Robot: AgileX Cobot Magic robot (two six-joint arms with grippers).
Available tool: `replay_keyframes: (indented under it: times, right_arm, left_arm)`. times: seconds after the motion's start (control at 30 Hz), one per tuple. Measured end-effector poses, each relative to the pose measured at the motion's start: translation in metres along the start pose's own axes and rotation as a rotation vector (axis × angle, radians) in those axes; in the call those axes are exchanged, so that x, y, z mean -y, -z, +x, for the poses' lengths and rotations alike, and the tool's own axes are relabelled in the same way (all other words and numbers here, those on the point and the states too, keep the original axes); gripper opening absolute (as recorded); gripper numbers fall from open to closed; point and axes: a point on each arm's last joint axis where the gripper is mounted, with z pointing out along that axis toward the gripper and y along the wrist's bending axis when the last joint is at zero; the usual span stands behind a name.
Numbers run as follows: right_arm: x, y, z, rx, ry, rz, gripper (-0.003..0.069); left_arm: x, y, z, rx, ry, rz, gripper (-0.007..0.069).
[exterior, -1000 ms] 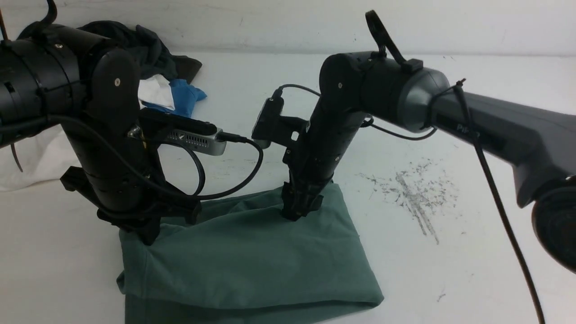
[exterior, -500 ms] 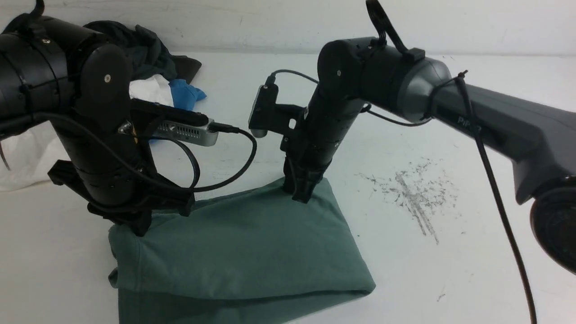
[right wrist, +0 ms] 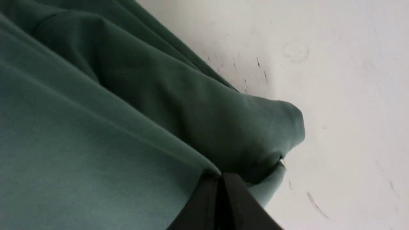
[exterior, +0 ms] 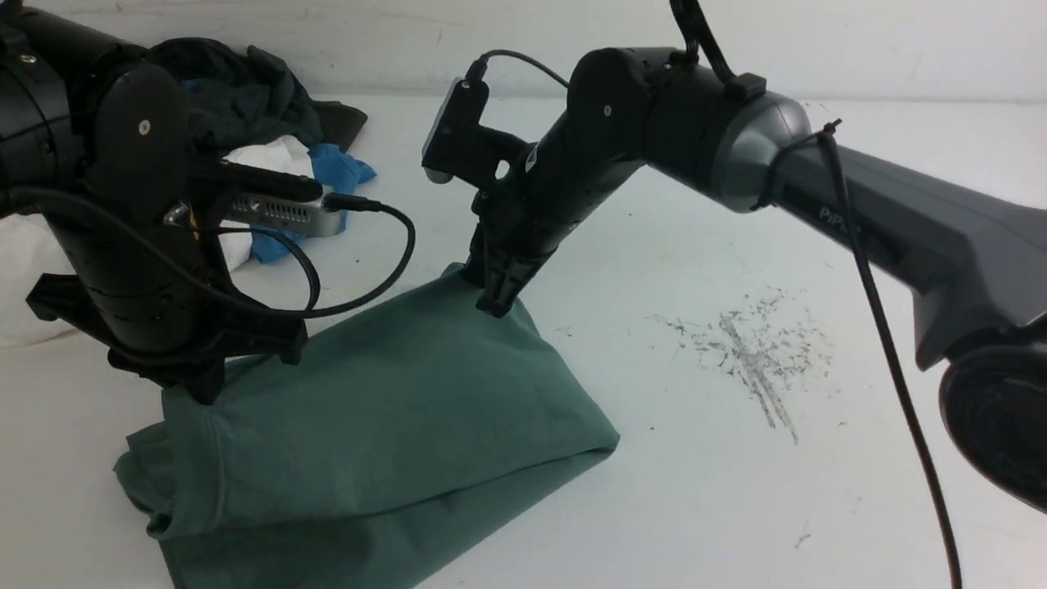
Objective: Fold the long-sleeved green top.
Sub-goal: Use the right arm to drag the right edge of the fabric to the left and folds it over the left edge
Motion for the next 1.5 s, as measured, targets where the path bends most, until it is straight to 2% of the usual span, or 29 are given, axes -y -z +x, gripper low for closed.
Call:
replay_keyframes:
  times: [0.2, 0.43, 0.6, 0.73, 0.87, 0.93, 0.97, 1.0, 1.03, 1.13, 1.2, 1.37, 1.5]
  right_arm:
    - [-0.002, -0.009, -0.005, 0.068, -0.053, -0.010, -0.0003]
    - [-0.008, -0.021, -0.006, 0.114, -0.093, -0.067, 0.0000]
    - [-0.019, -0.038, -0.008, 0.118, -0.088, -0.082, 0.0038]
    - [-0.027, -0.043, -0.017, 0.142, -0.070, -0.067, 0.0125]
    - [-0.031, -0.044, -0.022, 0.158, -0.062, -0.056, 0.0224]
    - [-0.032, -0.044, -0.024, 0.165, -0.076, -0.052, 0.0282]
    - [-0.031, -0.044, -0.024, 0.166, -0.080, -0.049, 0.0286]
    - [-0.031, -0.044, -0.024, 0.168, -0.102, -0.049, 0.0314]
    - [-0.031, -0.043, -0.024, 0.169, -0.108, -0.048, 0.0316]
    - [-0.028, -0.037, -0.029, 0.171, -0.133, -0.042, 0.0333]
    - [-0.025, -0.030, -0.034, 0.171, -0.137, -0.040, 0.0336]
    - [-0.020, -0.011, -0.044, 0.134, -0.134, -0.045, 0.0335]
    - [-0.018, 0.007, -0.039, -0.029, -0.103, -0.052, 0.0287]
  left_arm:
    - [-0.022, -0.004, -0.001, -0.018, 0.129, 0.020, 0.0038]
    - [-0.028, -0.028, 0.009, -0.110, 0.179, 0.028, 0.0038]
    - [-0.028, -0.039, 0.012, -0.157, 0.202, 0.014, 0.0038]
    - [-0.029, -0.042, 0.013, -0.182, 0.214, 0.002, 0.0041]
    - [-0.028, -0.044, 0.012, -0.190, 0.214, 0.000, 0.0088]
    - [-0.030, -0.044, 0.012, -0.187, 0.207, -0.013, 0.0165]
    - [-0.030, -0.044, 0.012, -0.187, 0.207, -0.013, 0.0172]
    - [-0.032, -0.044, 0.012, -0.180, 0.193, -0.043, 0.0232]
    - [-0.032, -0.044, 0.012, -0.180, 0.193, -0.043, 0.0239]
    - [-0.037, -0.044, 0.011, -0.169, 0.181, -0.093, 0.0330]
    - [-0.038, -0.044, 0.011, -0.167, 0.179, -0.104, 0.0353]
    - [-0.037, -0.044, 0.011, -0.169, 0.178, -0.095, 0.0357]
    - [-0.024, -0.044, 0.012, -0.183, 0.182, -0.029, 0.0250]
